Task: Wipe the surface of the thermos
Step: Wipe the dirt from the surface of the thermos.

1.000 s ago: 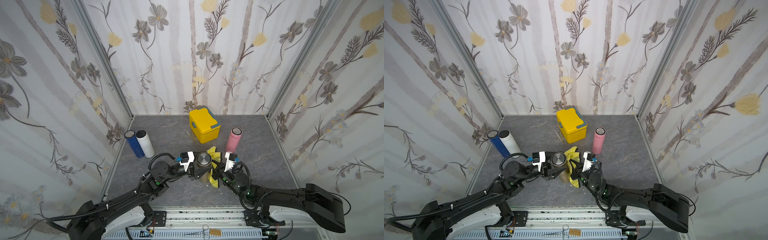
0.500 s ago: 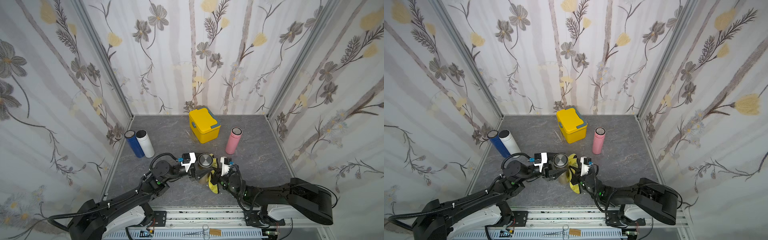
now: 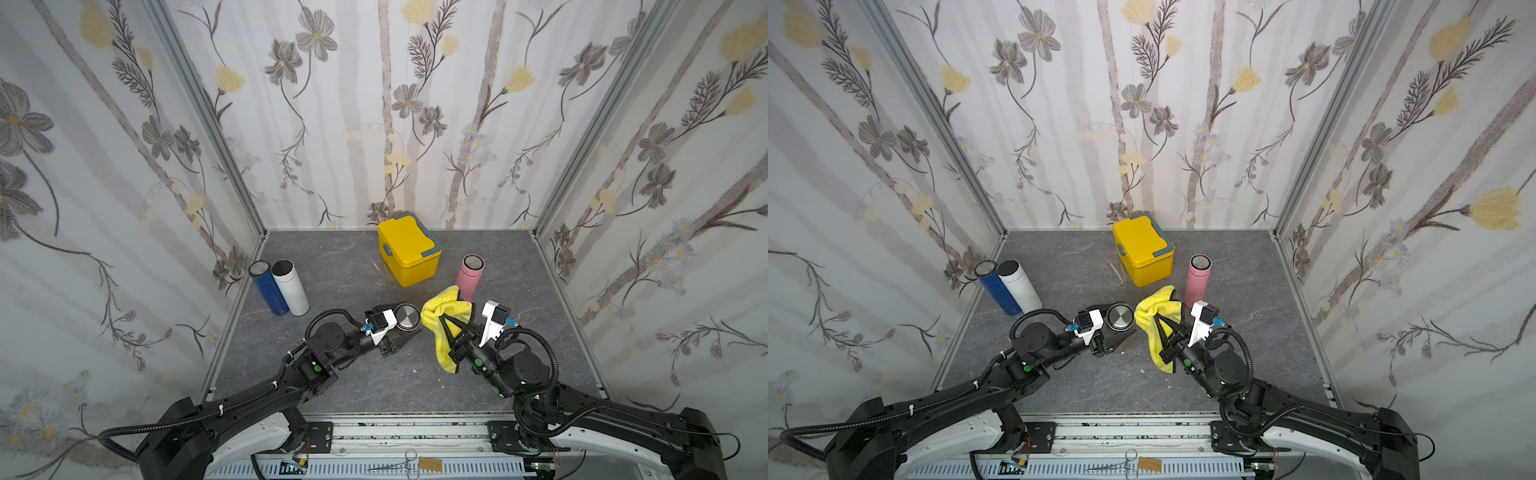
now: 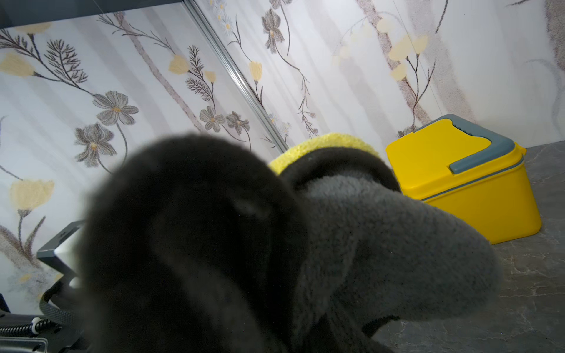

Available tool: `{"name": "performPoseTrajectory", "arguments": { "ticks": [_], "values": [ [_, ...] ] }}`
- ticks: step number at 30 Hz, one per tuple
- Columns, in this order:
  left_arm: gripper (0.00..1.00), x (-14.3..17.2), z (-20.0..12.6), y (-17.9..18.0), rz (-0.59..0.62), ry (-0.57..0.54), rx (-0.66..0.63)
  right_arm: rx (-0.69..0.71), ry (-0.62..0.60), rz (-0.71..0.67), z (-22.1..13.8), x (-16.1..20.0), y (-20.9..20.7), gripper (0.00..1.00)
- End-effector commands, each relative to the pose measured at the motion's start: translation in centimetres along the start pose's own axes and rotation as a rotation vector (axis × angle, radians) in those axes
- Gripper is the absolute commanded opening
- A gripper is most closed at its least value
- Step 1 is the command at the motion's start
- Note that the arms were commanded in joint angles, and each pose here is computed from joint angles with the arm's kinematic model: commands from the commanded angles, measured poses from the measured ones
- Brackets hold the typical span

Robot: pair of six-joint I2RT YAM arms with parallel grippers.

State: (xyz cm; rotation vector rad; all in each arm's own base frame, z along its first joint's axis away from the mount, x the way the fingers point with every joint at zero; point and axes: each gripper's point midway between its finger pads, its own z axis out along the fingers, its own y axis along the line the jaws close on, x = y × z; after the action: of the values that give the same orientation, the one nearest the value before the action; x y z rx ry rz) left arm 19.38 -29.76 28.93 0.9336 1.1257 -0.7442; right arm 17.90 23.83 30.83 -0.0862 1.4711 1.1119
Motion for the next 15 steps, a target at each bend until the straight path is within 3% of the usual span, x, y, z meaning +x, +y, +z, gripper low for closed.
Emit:
{"name": "performPoseTrajectory", "arguments": {
  "ticks": [1,7,15],
  "values": [
    [0.00,-0.2,0.1,1.1,0.087,-0.017,-0.064,-0.019,0.021,-0.061,-0.5,-0.7,1.0,0.00],
    [0.00,1.2,0.0,0.5,0.151,-0.013,-0.048,-0.077,0.099,-0.074,0.6,1.0,3.5,0.00],
    [0.00,0.0,-1.2,-1.4,0.169,-0.097,0.032,0.032,0.204,-0.107,4.0,5.4,2.5,0.00]
  ]
}}
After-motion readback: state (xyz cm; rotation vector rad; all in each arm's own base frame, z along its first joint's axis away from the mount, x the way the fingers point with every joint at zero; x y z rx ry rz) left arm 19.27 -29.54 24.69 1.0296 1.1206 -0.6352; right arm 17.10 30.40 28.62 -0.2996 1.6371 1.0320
